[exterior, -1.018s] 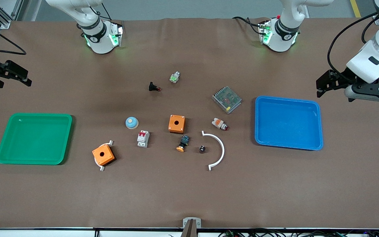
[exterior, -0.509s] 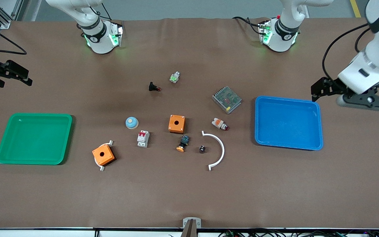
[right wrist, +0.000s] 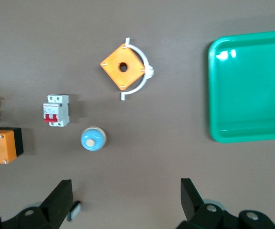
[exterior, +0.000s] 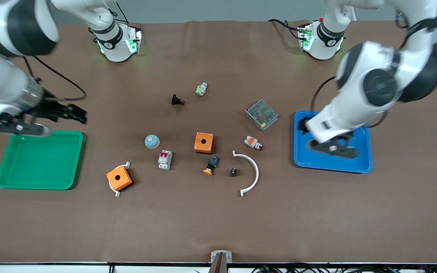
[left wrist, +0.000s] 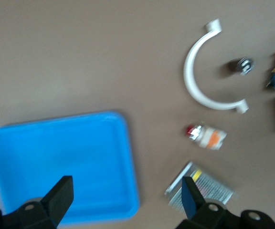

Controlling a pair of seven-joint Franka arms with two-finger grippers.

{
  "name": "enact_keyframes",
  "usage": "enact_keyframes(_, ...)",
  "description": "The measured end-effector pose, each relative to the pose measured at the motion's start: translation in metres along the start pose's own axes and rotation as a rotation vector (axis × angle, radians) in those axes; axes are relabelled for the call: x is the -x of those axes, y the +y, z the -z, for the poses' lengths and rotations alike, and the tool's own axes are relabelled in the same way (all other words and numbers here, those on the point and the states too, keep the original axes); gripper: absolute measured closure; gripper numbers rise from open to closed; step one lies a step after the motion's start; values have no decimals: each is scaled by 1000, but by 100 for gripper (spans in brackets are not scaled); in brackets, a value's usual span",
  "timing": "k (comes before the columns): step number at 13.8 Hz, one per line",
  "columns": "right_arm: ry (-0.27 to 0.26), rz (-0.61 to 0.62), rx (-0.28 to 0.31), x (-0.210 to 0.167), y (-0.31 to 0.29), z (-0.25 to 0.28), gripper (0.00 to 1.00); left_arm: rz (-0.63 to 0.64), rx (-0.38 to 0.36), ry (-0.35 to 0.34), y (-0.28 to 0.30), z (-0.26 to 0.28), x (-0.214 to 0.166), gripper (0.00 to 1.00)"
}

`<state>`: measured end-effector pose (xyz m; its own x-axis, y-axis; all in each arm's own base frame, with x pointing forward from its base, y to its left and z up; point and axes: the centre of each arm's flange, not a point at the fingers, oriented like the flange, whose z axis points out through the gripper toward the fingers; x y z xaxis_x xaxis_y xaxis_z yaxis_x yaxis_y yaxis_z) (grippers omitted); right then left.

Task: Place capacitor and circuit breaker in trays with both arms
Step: 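Grasp the circuit breaker with the right gripper while the left gripper grasps the capacitor, then carry the breaker to the green tray while the left gripper lifts the capacitor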

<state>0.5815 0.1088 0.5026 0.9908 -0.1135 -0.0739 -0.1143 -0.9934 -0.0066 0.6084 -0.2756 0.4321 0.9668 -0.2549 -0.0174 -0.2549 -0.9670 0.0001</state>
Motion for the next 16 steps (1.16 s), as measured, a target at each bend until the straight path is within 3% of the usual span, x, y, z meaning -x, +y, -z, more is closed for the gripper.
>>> enact_keyframes(3, -4, -43, 20, -10, -68, -64, 0, 80, 10, 78, 68, -64, -22, 0)
enact_keyframes(7, 36, -85, 23, -13, -143, -148, 1, 188, 67, 181, 123, -135, -45, 0)
enact_keyframes(11, 42, -121, -3, -24, -164, -225, 3, 211, 116, 248, 150, -198, -50, 0)
enact_keyframes(14, 43, -139, -32, -27, -171, -255, 5, 233, 137, 272, 160, -217, -51, 1)
enact_keyframes(16, 46, -128, -30, -24, -179, -270, 7, 246, 142, 273, 165, -223, -50, 11)
